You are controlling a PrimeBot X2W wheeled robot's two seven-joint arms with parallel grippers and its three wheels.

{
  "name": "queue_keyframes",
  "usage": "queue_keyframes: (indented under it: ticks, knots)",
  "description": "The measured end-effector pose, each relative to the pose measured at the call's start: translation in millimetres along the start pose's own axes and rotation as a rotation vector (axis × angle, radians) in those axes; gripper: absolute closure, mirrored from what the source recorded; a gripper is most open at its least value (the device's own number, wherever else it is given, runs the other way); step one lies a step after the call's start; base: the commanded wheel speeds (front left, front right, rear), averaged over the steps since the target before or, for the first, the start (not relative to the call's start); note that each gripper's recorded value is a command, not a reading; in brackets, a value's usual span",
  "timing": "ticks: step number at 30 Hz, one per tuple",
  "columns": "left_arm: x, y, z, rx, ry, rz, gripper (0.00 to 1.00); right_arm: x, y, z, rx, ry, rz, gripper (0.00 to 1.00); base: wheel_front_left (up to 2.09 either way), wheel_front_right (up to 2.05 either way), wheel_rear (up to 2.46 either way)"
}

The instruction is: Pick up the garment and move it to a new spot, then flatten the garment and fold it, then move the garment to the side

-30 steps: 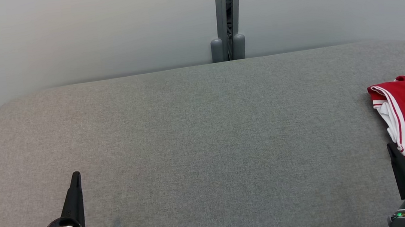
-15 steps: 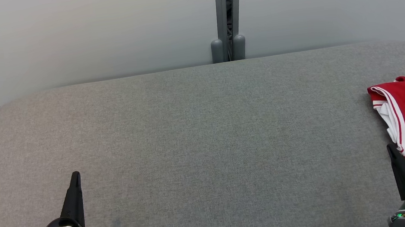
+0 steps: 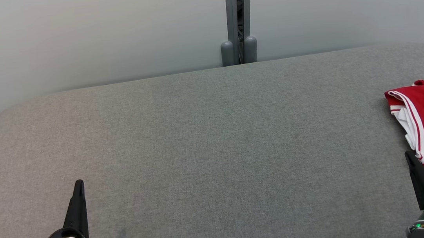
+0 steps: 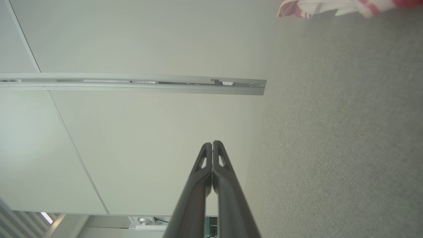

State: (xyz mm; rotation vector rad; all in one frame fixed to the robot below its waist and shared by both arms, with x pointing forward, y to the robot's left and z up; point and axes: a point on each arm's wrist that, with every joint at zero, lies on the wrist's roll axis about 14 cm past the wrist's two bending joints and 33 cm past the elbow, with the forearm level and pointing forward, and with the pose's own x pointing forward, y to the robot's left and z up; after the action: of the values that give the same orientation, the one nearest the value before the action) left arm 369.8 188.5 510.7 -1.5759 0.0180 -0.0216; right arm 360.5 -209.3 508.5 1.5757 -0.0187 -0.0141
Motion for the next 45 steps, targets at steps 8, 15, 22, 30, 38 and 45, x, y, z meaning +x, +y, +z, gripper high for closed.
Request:
queue_keyframes:
  ticks: [8, 15, 22, 30, 38, 45]
  knots:
    - [0.0, 0.0, -0.2, -0.001, 0.001, 0.000, 1.00, 0.0, 0.1, -0.2, 0.000, 0.001, 0.000, 1.00, 0.00, 0.00, 0.00]
    - [0.0, 0.0, 0.0, -0.001, 0.000, 0.000, 1.00, 0.0, 0.0, 0.0, -0.001, 0.001, 0.000, 1.00, 0.00, 0.00, 0.00]
    - [0.0, 0.0, -0.1, -0.001, 0.000, 0.000, 1.00, 0.0, 0.1, -0.1, -0.002, 0.002, 0.000, 1.00, 0.00, 0.00, 0.00]
    - [0.0, 0.0, 0.0, -0.002, -0.001, 0.000, 1.00, 0.0, 0.1, 0.2, -0.002, 0.000, -0.001, 1.00, 0.00, 0.00, 0.00]
    - [0.0, 0.0, -0.3, -0.002, 0.001, 0.000, 1.00, 0.0, 0.1, 0.1, -0.002, 0.001, -0.001, 1.00, 0.00, 0.00, 0.00]
    - [0.0, 0.0, -0.3, -0.003, 0.001, -0.001, 1.00, 0.0, 0.1, 0.1, -0.003, 0.002, -0.001, 1.00, 0.00, 0.00, 0.00]
